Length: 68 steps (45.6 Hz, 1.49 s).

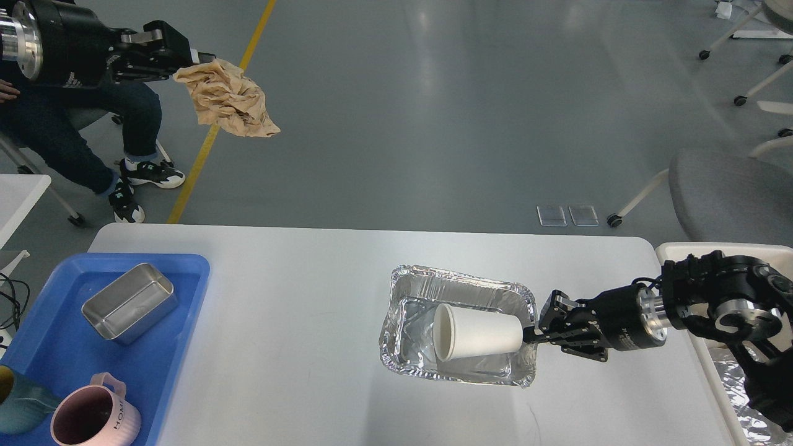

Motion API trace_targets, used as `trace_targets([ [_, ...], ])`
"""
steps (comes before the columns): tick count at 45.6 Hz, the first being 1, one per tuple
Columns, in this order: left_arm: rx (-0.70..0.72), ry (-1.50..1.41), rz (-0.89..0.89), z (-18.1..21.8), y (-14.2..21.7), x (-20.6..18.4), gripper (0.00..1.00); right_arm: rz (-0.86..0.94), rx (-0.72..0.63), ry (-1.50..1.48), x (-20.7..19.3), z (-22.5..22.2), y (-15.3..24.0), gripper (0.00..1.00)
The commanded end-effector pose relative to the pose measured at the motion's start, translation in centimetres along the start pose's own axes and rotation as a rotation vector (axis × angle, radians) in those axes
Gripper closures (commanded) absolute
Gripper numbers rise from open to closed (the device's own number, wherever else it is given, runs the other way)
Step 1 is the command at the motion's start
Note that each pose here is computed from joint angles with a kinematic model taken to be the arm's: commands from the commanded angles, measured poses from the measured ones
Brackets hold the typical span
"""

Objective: Tidy desktop
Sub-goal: 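Lift the crumpled paper with the left gripper and carry it over the tray, then lower the crumpled paper into the foil tray and release it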

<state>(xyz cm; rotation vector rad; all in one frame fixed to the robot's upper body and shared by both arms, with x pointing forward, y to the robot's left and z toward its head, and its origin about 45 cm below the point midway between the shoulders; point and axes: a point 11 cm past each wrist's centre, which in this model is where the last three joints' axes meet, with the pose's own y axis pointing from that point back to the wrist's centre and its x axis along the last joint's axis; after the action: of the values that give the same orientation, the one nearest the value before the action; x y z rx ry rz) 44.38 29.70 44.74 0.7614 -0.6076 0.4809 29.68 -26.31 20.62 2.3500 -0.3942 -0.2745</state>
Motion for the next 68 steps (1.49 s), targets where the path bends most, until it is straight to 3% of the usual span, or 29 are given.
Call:
trace_targets([
  [1,-0.035,-0.039,-0.009,2.4,-1.3,0.6,1.00,-0.002,-0.002,0.005,0.0,0.0,0.0,1.00],
  [14,-0.050,-0.085,-0.122,5.8,-7.4,-1.1,1.00,-0.011,0.022,0.004,-0.3,-0.7,-0.7,1.00],
  [38,-0.102,-0.124,-0.365,10.9,-18.9,-10.2,1.00,-0.032,0.058,0.010,-0.6,-1.8,-1.7,1.00],
  [53,-0.117,-0.183,-0.474,13.6,-22.2,-15.1,1.00,-0.026,0.050,0.009,-0.5,-1.6,-1.7,1.00],
  [68,-0.086,-0.215,-0.543,13.3,-23.1,-17.6,1.00,-0.020,0.045,0.013,-0.5,-1.6,-1.7,1.00],
])
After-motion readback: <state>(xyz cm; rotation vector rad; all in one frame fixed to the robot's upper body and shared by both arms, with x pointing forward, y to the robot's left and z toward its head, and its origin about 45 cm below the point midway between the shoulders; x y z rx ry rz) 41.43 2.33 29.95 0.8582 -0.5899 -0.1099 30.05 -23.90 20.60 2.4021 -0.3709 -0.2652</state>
